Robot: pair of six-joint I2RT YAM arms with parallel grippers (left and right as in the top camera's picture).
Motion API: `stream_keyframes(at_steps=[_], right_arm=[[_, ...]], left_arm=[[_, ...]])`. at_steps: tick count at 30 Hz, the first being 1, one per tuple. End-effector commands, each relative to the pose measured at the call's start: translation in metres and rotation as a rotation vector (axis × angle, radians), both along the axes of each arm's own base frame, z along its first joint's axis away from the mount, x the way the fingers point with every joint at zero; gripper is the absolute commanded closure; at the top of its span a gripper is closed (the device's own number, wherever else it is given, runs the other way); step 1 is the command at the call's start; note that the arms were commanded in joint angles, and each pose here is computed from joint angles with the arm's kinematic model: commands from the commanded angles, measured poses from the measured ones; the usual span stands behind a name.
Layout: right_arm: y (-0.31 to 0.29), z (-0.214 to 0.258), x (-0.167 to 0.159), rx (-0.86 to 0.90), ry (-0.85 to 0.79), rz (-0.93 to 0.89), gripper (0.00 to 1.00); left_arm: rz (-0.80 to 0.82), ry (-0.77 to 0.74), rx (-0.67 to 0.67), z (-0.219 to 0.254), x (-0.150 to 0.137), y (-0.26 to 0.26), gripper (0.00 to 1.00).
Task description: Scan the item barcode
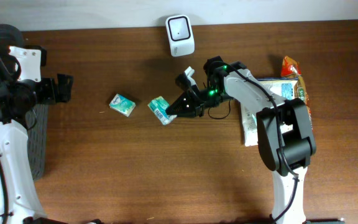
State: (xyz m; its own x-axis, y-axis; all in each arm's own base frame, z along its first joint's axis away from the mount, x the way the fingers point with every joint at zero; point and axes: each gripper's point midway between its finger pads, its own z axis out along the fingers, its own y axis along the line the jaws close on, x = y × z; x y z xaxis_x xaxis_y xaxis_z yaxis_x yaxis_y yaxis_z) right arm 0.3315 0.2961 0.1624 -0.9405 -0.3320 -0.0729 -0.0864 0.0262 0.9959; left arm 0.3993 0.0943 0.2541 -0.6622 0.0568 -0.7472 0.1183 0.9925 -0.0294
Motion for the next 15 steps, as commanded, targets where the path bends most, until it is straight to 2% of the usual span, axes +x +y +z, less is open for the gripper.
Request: stream_keyframes(at_steps=[1,15], right_arm=[[0.0006,0.0251,0.0011,0.052,-0.044,-0.001,0.96],[0.0009,0.0250,0.0019,0.061,-0.072,0.000,0.96]], left_arm=[[-0.013,-0.009,0.004,0.0019,-0.0003,-0.0008,0.01],[-0.013,-0.009,0.004,0.0019,-0.0003,-0.0008,0.01]])
